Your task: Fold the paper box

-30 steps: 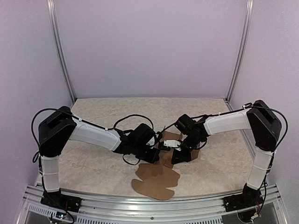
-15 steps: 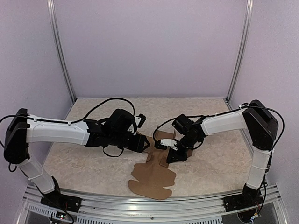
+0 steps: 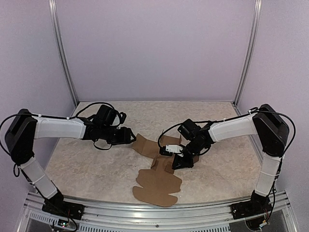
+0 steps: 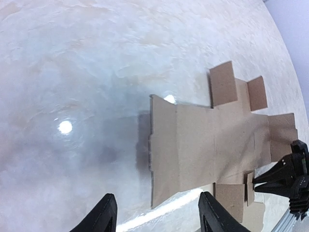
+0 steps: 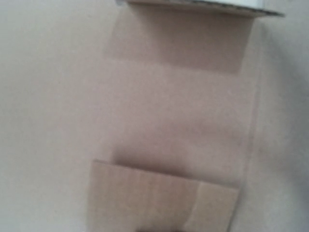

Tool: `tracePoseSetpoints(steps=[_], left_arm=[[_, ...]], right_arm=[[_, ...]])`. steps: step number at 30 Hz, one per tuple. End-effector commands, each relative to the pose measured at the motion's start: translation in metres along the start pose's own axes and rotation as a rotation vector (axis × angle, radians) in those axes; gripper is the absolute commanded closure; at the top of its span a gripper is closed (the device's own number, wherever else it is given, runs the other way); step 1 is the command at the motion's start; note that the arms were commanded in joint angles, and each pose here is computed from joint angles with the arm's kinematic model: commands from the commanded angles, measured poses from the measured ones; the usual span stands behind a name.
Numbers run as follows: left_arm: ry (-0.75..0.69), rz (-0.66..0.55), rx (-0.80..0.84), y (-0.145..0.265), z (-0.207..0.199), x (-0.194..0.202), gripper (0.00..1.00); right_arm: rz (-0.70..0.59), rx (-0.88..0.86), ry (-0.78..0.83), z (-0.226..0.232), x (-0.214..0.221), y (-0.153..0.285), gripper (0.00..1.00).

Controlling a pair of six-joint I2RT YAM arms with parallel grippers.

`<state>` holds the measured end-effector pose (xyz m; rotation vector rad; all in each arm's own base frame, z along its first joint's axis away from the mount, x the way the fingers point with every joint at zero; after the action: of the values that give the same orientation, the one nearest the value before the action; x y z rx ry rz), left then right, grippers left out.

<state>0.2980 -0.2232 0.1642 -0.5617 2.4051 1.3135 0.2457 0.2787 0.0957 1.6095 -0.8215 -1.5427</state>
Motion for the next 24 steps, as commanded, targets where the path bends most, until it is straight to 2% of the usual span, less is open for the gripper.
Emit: tracePoseSetpoints(steps=[1, 3, 6, 9, 12, 15, 17, 24], left_arm=[[-0.008, 0.084, 0.195, -0.019, -0.020, 0.002, 0.36], [0.001, 0.101, 0.201, -0.027, -0.021, 0.003, 0.35], [0.026, 0.112, 0.159, -0.037, -0.020, 0.002, 0.39], [0.039, 0.122, 0.121, -0.048, -0.017, 0.004, 0.50], [0.036, 0.124, 0.102, -0.055, -0.017, 0.007, 0.66], [-0.009, 0.111, 0.069, -0.059, -0.024, 0.010, 0.79], [-0.053, 0.115, 0.034, -0.065, -0.033, 0.013, 0.84], [-0.213, 0.116, -0.174, -0.091, -0.064, 0.037, 0.94]], right_arm=[[0.172, -0.023, -0.046, 0.014, 0.032, -0.015, 0.86], [0.172, -0.023, -0.046, 0.014, 0.032, -0.014, 0.86], [0.170, -0.021, -0.046, 0.014, 0.032, -0.014, 0.86], [0.165, -0.019, -0.046, 0.014, 0.031, -0.012, 0.85], [0.164, -0.020, -0.046, 0.014, 0.031, -0.012, 0.85], [0.162, -0.023, -0.047, 0.014, 0.031, -0.013, 0.85], [0.161, -0.028, -0.048, 0.014, 0.031, -0.014, 0.85], [0.151, -0.038, -0.054, 0.015, 0.029, -0.012, 0.85]])
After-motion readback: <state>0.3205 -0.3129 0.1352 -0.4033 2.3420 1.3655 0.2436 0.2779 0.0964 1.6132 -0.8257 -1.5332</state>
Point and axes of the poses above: each gripper's point midway between its finger pads, its own y axis back along the fingers, its own z axis along the line the jaws close on, x = y × z, the point moved 9 cm from there along y, back along the fingers, and after that the axes turned 11 degrees about y, right-handed, at the moved point
